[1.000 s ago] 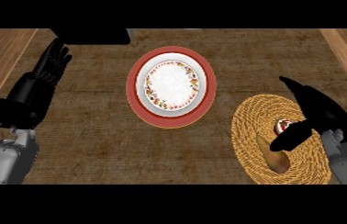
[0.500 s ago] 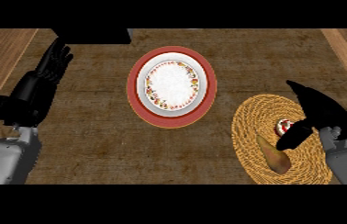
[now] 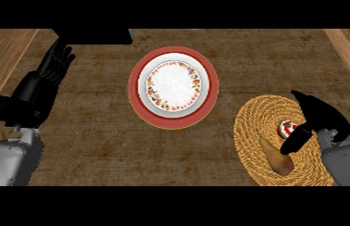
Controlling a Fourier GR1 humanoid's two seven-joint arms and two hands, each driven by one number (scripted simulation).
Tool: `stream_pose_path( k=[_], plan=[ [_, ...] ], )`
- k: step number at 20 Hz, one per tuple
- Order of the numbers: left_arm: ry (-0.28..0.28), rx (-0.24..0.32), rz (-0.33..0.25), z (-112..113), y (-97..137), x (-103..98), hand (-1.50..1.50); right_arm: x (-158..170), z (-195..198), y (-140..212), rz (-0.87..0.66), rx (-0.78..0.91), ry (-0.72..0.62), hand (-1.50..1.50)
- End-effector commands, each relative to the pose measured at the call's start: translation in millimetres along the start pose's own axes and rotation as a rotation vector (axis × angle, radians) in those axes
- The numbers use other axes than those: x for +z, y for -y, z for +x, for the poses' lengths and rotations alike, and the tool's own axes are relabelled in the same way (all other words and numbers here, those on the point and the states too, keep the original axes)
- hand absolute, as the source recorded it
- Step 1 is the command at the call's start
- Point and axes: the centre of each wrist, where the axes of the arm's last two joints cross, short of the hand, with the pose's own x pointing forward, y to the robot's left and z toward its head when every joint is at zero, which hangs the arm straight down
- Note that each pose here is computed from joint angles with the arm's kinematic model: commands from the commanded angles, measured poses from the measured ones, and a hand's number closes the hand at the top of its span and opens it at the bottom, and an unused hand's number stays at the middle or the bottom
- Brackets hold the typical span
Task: Pick the cupcake from the placemat and place it in the plate
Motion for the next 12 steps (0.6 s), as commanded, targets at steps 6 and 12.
stream_pose_path(
  k=[6,12],
  plan=[
    [0.016,0.016,-0.004,20.3,14.1,9.9,0.0,-32.5,-18.6,-39.2,0.08,0.024,-0.073,-1.5],
    [0.007,0.003,-0.004,10.4,-13.9,-5.9,0.0,-26.3,-12.0,-66.0,0.069,0.11,-0.117,-1.5]
  ],
)
